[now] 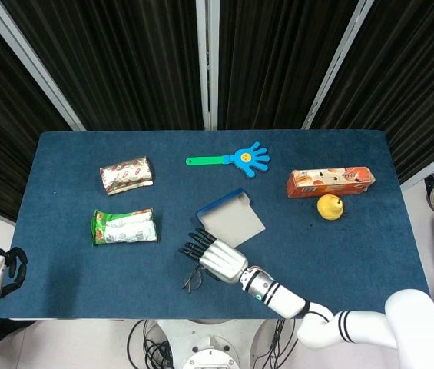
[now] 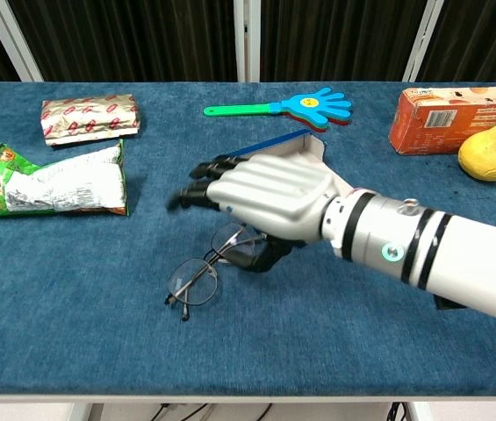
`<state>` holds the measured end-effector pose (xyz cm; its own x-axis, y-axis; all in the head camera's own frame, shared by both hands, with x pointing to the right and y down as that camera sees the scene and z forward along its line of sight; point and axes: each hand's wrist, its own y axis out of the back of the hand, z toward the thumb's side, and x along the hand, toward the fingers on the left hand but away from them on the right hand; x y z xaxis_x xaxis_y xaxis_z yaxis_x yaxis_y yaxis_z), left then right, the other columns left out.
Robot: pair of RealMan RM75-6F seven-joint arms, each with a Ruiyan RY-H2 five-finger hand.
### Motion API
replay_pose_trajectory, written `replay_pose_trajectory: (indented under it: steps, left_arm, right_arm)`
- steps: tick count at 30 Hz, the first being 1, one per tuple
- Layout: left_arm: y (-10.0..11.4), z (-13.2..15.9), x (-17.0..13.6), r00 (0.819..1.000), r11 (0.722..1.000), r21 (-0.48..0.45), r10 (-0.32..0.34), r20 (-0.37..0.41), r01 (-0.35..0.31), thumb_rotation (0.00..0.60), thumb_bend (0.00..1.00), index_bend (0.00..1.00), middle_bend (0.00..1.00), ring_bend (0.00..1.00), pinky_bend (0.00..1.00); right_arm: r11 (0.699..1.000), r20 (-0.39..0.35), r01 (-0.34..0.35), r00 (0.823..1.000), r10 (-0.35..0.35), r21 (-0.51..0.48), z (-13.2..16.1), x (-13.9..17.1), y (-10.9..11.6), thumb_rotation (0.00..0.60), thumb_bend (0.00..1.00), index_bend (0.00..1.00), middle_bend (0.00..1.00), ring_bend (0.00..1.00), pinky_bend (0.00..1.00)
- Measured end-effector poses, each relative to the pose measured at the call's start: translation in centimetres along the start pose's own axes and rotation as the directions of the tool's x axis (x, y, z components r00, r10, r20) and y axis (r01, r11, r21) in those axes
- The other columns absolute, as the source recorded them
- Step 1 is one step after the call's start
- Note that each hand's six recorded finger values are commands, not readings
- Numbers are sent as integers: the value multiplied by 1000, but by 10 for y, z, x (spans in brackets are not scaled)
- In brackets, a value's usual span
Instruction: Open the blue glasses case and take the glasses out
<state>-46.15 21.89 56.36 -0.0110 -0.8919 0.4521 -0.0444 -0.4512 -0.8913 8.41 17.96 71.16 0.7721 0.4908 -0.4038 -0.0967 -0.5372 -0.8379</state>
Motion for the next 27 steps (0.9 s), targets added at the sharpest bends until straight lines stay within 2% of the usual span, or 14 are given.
replay_pose_trajectory:
  steps: [5,8,11,14,21,24,27]
  left_arm:
    - [0,0,0,1000,1000,5,1,0,-1,600,359,679,714,552,415]
    - [0,1,0,1000,1000,8,3,-1,-3,600,359,679,714,552,414]
    - [0,1,0,1000,1000,11,5,-1,-5,600,358,679,714,552,414]
    - [0,1,0,1000,1000,10,6,-2,-6,600,358,679,714,551,414]
    - [0,2,0,1000,1000,13,7,-2,-7,600,358,678,714,552,414]
    - [0,1,-1,1000,1000,13,8,-2,-8,600,359,678,714,552,414]
    - [0,2,-1,1000,1000,15,9,-1,-9,600,359,678,714,552,414]
  right_arm:
    - [997,77,70,994,-71,13,-28,32,22,600,341,0,90,0,0]
    - [993,152,116,981,-119,30,-53,64,38,600,340,0,96,0,0]
    - [987,240,152,957,-160,52,-78,104,52,600,337,0,98,0,0]
    - [980,333,182,922,-198,80,-99,149,65,600,337,0,92,0,0]
    - [962,531,258,804,-267,94,-121,254,83,600,337,0,63,0,0]
    - [955,583,289,765,-274,70,-123,287,87,600,344,0,59,0,0]
    - [955,617,293,745,-253,38,-120,313,87,600,350,0,52,0,0]
